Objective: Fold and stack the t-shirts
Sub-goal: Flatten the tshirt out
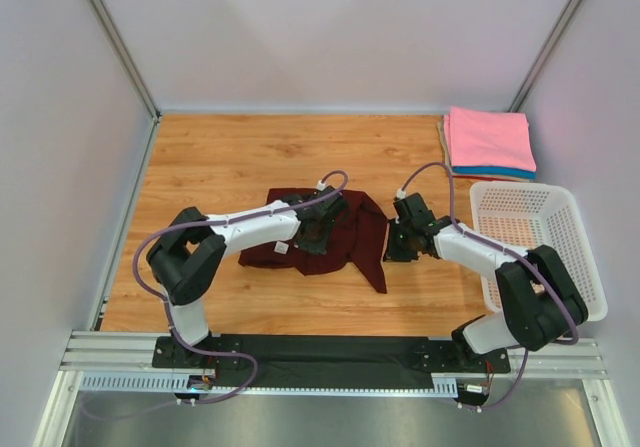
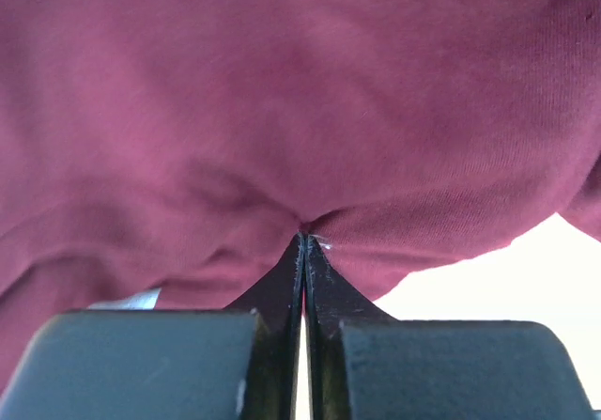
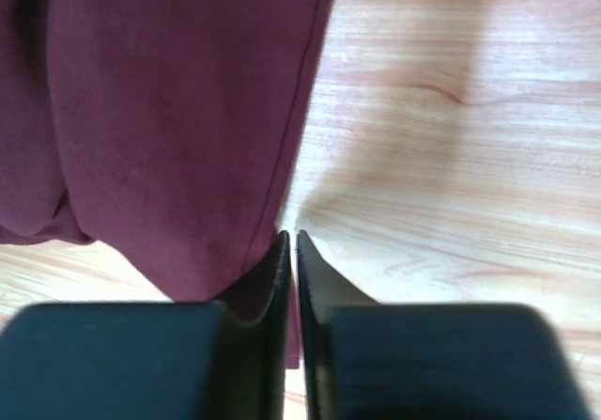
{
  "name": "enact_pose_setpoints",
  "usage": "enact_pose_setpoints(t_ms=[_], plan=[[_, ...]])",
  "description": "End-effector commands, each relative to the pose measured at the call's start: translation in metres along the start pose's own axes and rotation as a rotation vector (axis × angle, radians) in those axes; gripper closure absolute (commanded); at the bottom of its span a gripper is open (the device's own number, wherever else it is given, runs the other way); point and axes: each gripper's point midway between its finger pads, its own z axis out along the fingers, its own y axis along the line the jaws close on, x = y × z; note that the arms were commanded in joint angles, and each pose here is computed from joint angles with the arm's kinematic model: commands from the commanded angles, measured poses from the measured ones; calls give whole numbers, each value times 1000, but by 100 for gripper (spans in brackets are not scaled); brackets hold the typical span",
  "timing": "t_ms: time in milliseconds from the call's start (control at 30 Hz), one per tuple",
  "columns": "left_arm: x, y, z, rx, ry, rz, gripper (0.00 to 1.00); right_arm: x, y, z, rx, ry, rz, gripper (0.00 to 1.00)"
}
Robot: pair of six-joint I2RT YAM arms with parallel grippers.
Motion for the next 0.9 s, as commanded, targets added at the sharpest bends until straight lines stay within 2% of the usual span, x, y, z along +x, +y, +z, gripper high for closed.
enact_pose_setpoints(t_ms=[0, 33, 200, 267, 300, 367, 400, 500, 633, 867], plan=[[-13, 28, -33, -78, -79, -29, 100, -18, 7, 0, -23, -75, 2, 96], [-17, 37, -41, -88, -94, -53, 100, -17, 2, 1, 2, -70, 5, 100], [-17, 62, -52, -82, -96, -102, 100, -17, -5, -7, 45, -70, 8, 100], [-19, 68, -59, -80, -99, -115, 100, -18, 0, -13, 22, -80, 6, 100], [-19, 72, -62, -88, -98, -121, 97, -19, 7, -19, -17, -86, 9, 98], [-21, 74, -66, -87, -110, -122, 96, -19, 18, -24, -71, -93, 24, 85], [-23, 75, -68, -89, -114, -125, 96, -19, 27, -27, -125, -97, 45, 75], [-25, 77, -68, -88, -112, -131, 100, -16, 43, -29, -191, -97, 61, 59], [-23, 75, -64, -79, -98, -131, 100, -5, 55, -20, -206, -61, 32, 52], [-26, 75, -65, -74, -101, -133, 100, 17, 49, 9, -147, 15, 23, 50]])
